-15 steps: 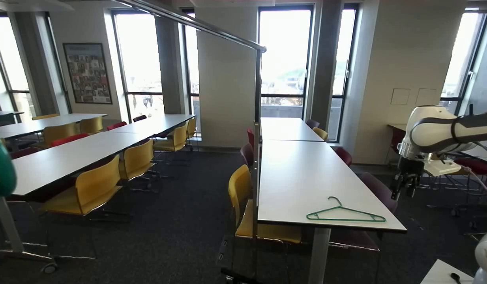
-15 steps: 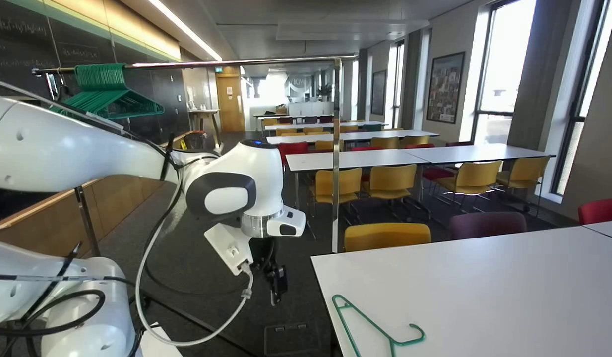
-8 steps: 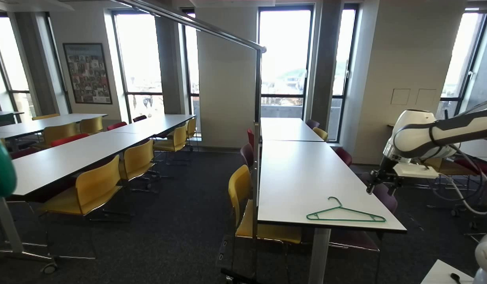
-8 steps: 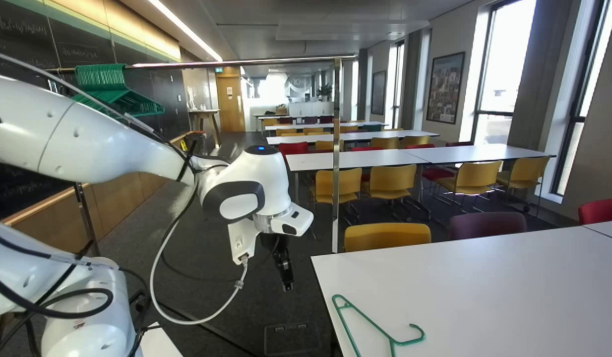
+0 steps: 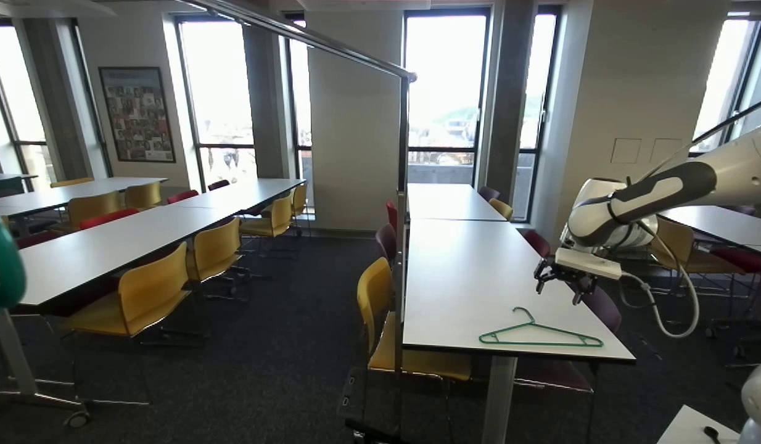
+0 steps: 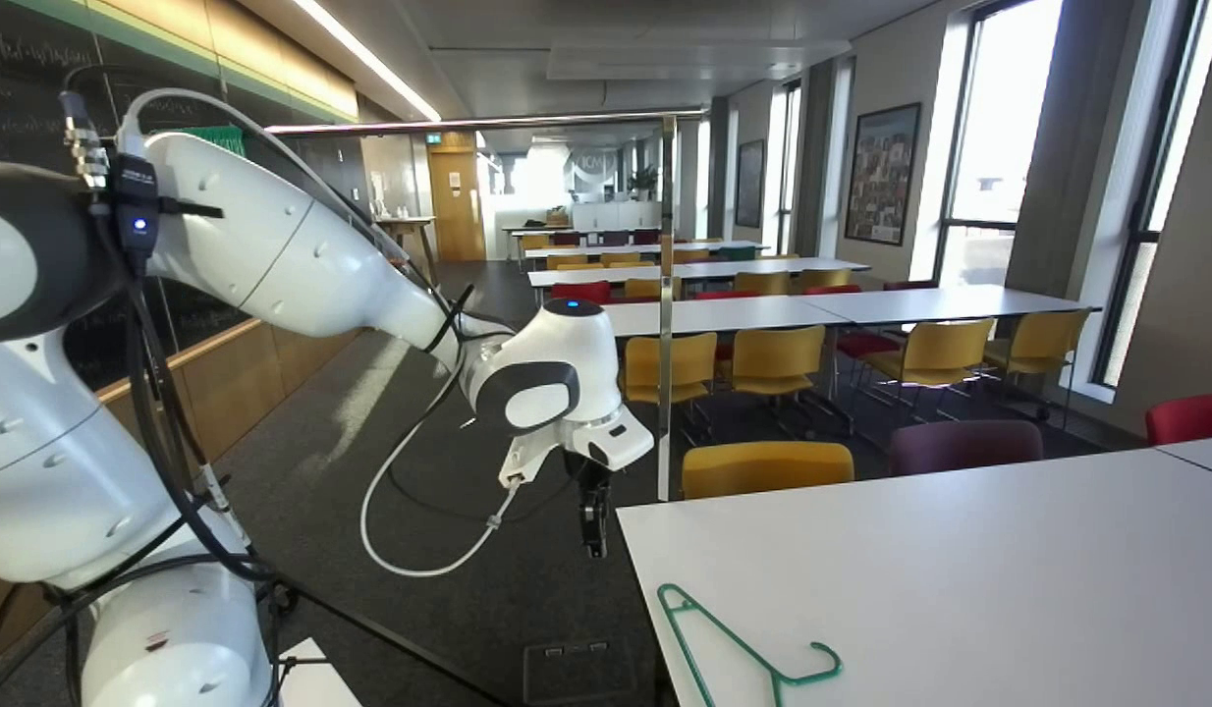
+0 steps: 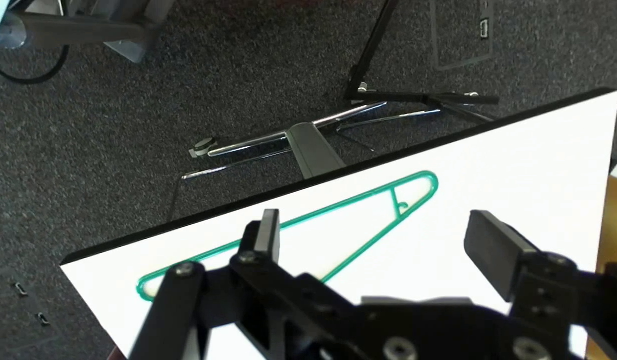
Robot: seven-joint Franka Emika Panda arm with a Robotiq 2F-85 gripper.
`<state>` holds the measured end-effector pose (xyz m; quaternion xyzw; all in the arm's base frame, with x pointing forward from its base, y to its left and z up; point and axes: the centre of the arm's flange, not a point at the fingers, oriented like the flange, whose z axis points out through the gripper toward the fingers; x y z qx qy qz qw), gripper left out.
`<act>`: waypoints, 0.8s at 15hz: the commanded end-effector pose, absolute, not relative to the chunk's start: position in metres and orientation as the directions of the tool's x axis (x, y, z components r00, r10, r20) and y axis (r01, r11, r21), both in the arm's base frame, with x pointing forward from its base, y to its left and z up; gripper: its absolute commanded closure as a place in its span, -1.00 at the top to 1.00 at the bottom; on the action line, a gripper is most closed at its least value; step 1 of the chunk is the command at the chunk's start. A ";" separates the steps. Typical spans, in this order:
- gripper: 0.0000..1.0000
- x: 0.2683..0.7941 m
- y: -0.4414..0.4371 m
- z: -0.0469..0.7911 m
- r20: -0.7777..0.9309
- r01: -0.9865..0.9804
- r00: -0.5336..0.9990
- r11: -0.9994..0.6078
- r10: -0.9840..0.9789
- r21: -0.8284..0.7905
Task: Put the hanger from the table on the rail.
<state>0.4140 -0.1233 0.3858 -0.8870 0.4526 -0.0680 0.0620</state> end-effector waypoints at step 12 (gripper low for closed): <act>1.00 0.440 -0.131 0.375 -0.036 -0.903 0.407 -0.396 -0.913 -0.167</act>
